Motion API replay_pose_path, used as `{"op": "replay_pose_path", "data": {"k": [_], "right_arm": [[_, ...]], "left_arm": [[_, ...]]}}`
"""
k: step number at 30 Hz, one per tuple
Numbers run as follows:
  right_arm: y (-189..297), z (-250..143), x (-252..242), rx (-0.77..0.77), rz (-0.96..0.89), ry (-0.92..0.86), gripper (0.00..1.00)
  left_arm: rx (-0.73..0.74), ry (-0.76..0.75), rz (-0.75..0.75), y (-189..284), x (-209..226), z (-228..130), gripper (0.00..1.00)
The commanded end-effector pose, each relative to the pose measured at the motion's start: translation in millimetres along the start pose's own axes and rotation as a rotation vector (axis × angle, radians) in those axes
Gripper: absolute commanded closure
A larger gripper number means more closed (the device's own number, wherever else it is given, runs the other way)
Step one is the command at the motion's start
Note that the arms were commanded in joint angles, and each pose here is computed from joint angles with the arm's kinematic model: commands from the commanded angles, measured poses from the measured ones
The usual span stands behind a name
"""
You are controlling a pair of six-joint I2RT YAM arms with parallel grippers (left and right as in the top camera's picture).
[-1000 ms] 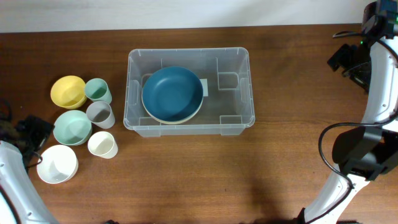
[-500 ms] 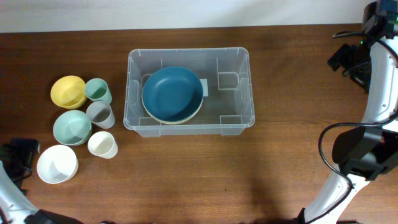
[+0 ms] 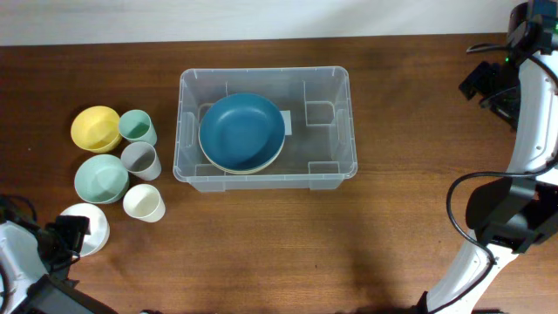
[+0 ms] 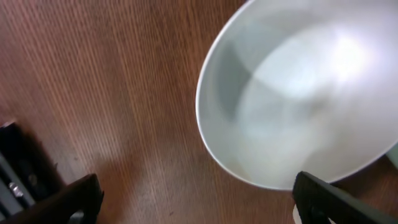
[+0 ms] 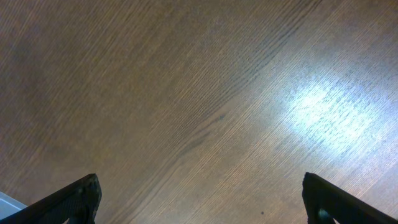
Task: Pack container
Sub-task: 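Move left gripper to the white bowl and grasp its rim, then lift the white bowl with left gripper and carry it into the bin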
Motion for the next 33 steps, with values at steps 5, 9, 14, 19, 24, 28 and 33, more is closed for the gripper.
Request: {"op": "replay_pose_path", "data": {"k": [5,9,14,19,24,28,33], "right_arm": [[-3.7,-0.2,-0.1,0.007,-0.007,-0.008,0.01],[-3.7,-0.2,-0.1,0.007,-0.007,-0.008,0.01],[-3.7,-0.2,-0.1,0.007,-0.007,-0.008,0.01],[-3.8,-0.1,-0.3,0.007,-0.008,-0.008,0.01],[-3.7,-0.2,-0.1,0.007,-0.007,-0.008,0.01],[-3.7,-0.2,-0.1,0.007,-0.007,-0.008,0.01],[-3.7,-0.2,-0.1,0.007,-0.007,-0.007,0.01]], "left_arm": [[-0.061,0.064,-0.024,-5.2,4.9,22.0,0.00],[-0.059,0.081,-0.022,-12.2,6.6,28.5,0.01],[-0.026,0.082,-0.002,-27.8,5.8,30.2,0.01],[0.006,0.083,0.006,-45.0,2.9,32.7,0.10],[0.011,0.083,0.010,-49.8,2.5,33.8,0.27],[0.008,0.083,0.008,-49.8,2.1,34.5,0.51],[0.003,0.083,0.005,-49.8,1.6,35.5,0.77]]}}
Point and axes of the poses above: each gripper's point midway between its finger pads, its own y axis back along the fingers, its own x axis along the line the jaws close on, z = x × y, the point moved 3 cm from there along y, back along the fingers, and after that the axes turned 1 degree about y, right-handed, at the moved point
